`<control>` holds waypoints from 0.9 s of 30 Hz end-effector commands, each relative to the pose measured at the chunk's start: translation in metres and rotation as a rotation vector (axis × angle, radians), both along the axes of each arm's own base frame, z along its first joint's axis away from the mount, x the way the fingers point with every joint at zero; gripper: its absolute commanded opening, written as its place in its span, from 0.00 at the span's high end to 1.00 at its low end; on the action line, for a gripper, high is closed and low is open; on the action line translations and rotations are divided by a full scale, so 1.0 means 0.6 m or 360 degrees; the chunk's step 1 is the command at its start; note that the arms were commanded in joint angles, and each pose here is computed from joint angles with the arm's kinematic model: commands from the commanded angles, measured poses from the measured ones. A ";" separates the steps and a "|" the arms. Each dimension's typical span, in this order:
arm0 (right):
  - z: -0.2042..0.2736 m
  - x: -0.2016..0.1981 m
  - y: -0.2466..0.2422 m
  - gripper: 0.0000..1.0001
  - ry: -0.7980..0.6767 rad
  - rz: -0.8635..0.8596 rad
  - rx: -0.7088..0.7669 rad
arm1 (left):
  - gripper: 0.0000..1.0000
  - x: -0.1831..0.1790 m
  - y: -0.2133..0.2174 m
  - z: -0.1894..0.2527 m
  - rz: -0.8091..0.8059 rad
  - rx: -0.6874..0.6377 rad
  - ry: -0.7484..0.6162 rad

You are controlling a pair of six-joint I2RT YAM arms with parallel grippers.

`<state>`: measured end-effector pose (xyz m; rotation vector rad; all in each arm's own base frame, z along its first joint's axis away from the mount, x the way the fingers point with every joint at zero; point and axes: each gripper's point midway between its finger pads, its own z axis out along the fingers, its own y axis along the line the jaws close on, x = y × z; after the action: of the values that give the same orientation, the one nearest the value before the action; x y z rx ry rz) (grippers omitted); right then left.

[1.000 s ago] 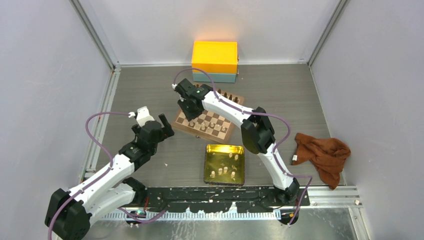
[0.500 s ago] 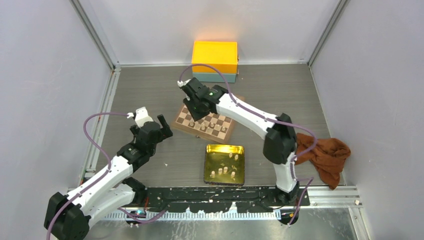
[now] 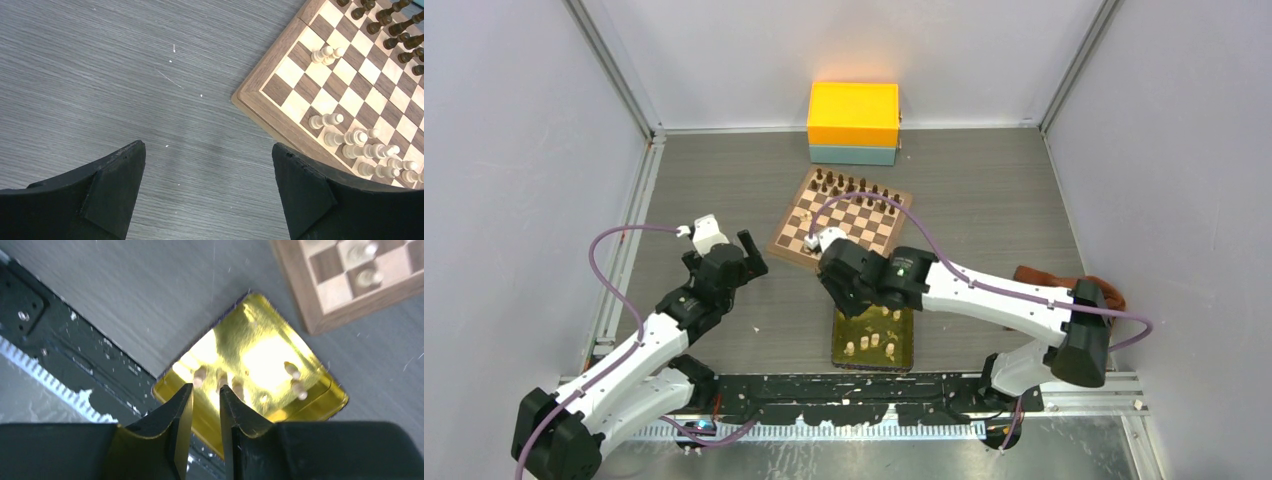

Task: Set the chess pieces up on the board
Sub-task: Pick up the chess piece from the storage box.

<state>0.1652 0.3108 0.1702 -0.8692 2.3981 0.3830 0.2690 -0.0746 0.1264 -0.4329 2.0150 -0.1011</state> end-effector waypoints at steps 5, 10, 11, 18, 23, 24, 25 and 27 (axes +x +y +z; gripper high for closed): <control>-0.021 -0.069 -0.024 0.68 0.0072 -0.0033 0.0057 | 0.03 0.015 0.001 0.030 0.0041 -0.0002 -0.0087; -0.041 -0.089 -0.020 0.63 0.0103 0.0019 0.0013 | 0.03 0.016 0.002 0.027 0.0049 0.0003 -0.0083; -0.045 -0.090 -0.018 0.63 0.0109 0.0024 0.0005 | 0.03 0.016 0.002 0.028 0.0049 0.0004 -0.0085; -0.069 -0.099 -0.007 0.59 0.0163 0.0058 -0.0018 | 0.02 0.015 0.006 0.027 0.0056 0.0016 -0.0090; -0.091 -0.106 0.001 0.55 0.0207 0.0102 -0.0049 | 0.02 0.014 0.006 0.025 0.0061 0.0009 -0.0094; -0.094 -0.106 0.002 0.54 0.0215 0.0106 -0.0054 | 0.02 0.014 0.007 0.025 0.0064 0.0009 -0.0094; -0.097 -0.108 0.003 0.55 0.0223 0.0112 -0.0058 | 0.02 0.013 0.007 0.025 0.0065 0.0008 -0.0096; -0.104 -0.110 0.004 0.54 0.0239 0.0124 -0.0071 | 0.02 0.012 0.008 0.024 0.0068 0.0008 -0.0097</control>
<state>0.1019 0.3021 0.1083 -0.9675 2.5398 0.3844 0.2696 -0.0715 0.1236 -0.4382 2.0170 -0.0713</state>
